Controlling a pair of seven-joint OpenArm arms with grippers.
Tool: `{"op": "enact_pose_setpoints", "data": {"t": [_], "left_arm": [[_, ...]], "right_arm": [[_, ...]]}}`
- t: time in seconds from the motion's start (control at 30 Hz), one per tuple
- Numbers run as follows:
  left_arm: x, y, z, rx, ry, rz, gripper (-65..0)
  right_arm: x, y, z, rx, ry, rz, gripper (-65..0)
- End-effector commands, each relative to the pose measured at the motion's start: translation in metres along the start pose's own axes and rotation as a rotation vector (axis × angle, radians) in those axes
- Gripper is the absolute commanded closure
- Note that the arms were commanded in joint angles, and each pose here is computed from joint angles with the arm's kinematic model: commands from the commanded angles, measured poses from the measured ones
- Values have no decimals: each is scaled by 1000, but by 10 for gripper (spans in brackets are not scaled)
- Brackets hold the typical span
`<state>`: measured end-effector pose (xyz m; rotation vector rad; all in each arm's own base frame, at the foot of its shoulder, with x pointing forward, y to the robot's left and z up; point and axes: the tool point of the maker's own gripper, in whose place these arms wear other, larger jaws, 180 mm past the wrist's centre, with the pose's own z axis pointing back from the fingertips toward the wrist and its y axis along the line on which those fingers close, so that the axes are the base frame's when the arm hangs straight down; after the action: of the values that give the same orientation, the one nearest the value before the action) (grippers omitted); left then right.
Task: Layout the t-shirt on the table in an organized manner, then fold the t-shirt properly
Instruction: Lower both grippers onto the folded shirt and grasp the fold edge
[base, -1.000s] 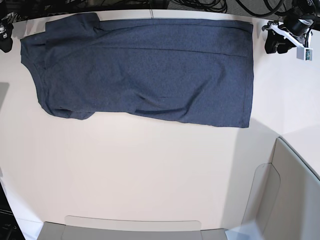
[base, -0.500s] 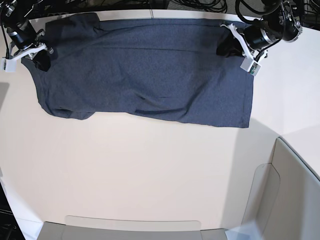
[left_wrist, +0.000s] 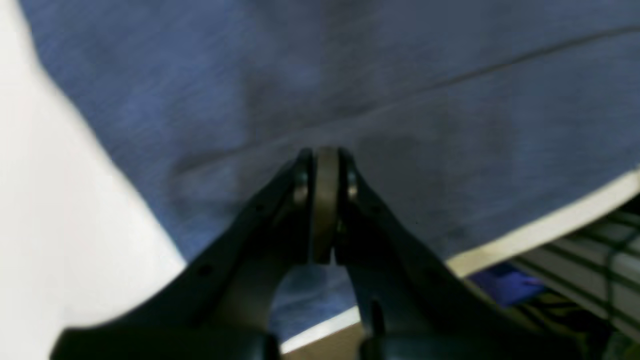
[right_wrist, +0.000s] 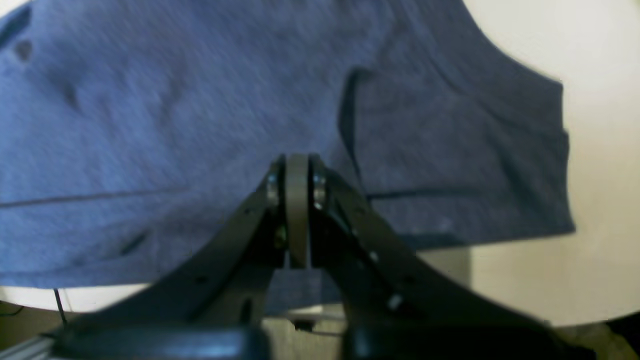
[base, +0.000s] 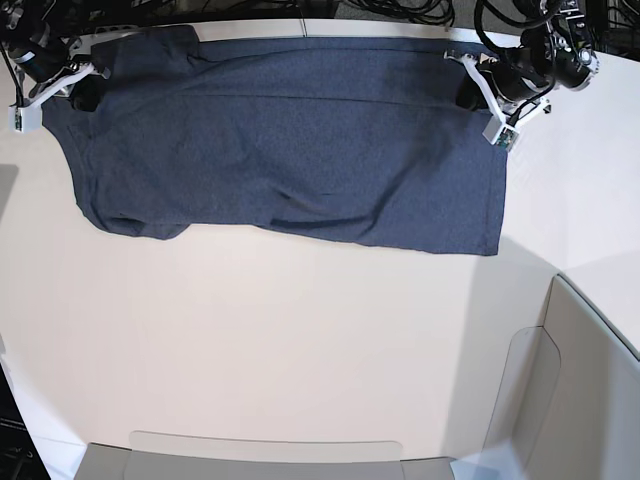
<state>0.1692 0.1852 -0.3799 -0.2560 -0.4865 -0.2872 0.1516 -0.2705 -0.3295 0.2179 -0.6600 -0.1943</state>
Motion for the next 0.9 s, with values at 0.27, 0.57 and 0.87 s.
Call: {"op": "enact_pose_setpoints", "data": {"t": [0.27, 0.57, 0.87], "left_arm": [[5, 3, 0, 2, -21, 0, 0], [3, 3, -3, -6, -31, 15, 0], [0, 7, -3, 2, -21, 14, 0]], "right_arm": [[-13, 15, -34, 65, 83, 8, 0], [-23, 10, -67, 69, 156, -32, 0], [-4, 10, -68, 72, 108, -24, 0]]}}
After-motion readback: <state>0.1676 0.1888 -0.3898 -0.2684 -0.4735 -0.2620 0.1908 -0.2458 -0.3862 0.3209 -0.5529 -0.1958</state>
